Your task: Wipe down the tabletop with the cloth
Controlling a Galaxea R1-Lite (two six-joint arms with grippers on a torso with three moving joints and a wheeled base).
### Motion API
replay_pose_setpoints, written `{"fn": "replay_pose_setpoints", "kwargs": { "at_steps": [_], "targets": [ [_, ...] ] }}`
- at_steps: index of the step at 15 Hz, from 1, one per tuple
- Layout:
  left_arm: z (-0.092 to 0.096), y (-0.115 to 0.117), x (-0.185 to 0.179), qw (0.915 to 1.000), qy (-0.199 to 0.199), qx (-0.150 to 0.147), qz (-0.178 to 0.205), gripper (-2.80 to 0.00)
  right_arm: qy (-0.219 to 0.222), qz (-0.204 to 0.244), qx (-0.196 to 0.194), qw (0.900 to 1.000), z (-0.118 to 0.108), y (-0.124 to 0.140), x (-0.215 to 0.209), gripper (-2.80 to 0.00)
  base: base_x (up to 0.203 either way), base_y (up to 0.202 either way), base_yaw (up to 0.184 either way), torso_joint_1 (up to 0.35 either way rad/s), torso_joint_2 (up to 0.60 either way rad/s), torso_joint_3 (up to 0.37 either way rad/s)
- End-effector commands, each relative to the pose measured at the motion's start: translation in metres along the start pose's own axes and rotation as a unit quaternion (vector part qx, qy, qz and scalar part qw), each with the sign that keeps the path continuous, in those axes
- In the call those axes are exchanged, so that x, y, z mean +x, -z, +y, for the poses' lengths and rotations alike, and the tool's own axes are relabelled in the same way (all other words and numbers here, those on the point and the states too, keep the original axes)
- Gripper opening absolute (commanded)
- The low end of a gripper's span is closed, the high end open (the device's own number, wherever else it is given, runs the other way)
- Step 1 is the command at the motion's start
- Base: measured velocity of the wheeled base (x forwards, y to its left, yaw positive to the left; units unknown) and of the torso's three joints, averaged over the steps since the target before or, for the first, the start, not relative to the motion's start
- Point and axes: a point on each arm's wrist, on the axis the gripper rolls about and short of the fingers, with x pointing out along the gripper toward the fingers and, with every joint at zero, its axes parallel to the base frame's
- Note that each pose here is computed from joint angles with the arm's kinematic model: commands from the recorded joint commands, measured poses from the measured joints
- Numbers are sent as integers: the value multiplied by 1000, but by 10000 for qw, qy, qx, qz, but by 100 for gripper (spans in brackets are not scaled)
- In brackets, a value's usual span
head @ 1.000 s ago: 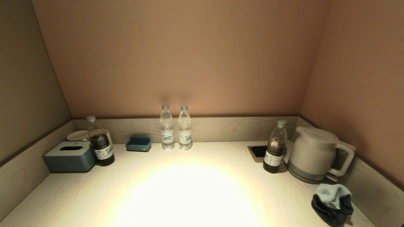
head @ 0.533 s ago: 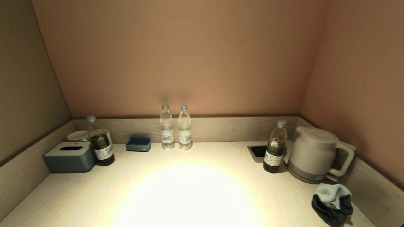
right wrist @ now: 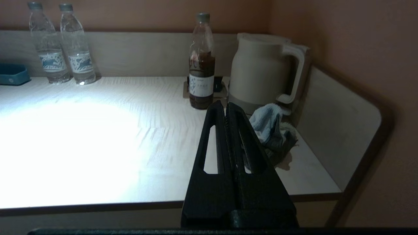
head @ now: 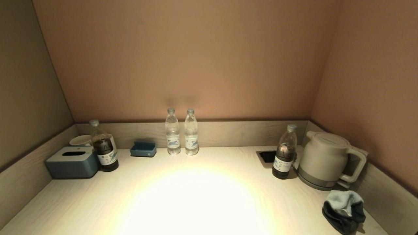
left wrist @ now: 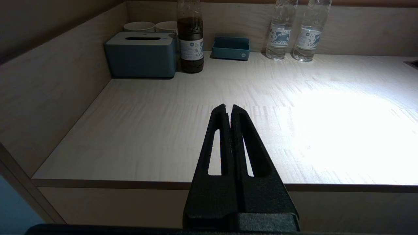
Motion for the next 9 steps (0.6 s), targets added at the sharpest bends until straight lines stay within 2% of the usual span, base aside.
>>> {"fn": "replay_pose_setpoints", "kwargs": {
  "at_steps": [1,9],
  "targets": [
    [0,0,0,10000,-2,-3,-1,-280,-68,508,34,9987,1,11,-1,-280,0,0,0,0,0,0],
    [0,0,0,10000,-2,-3,-1,-280,-54,531,158,9984,1,11,-1,-280,0,0,0,0,0,0]
  ]
}}
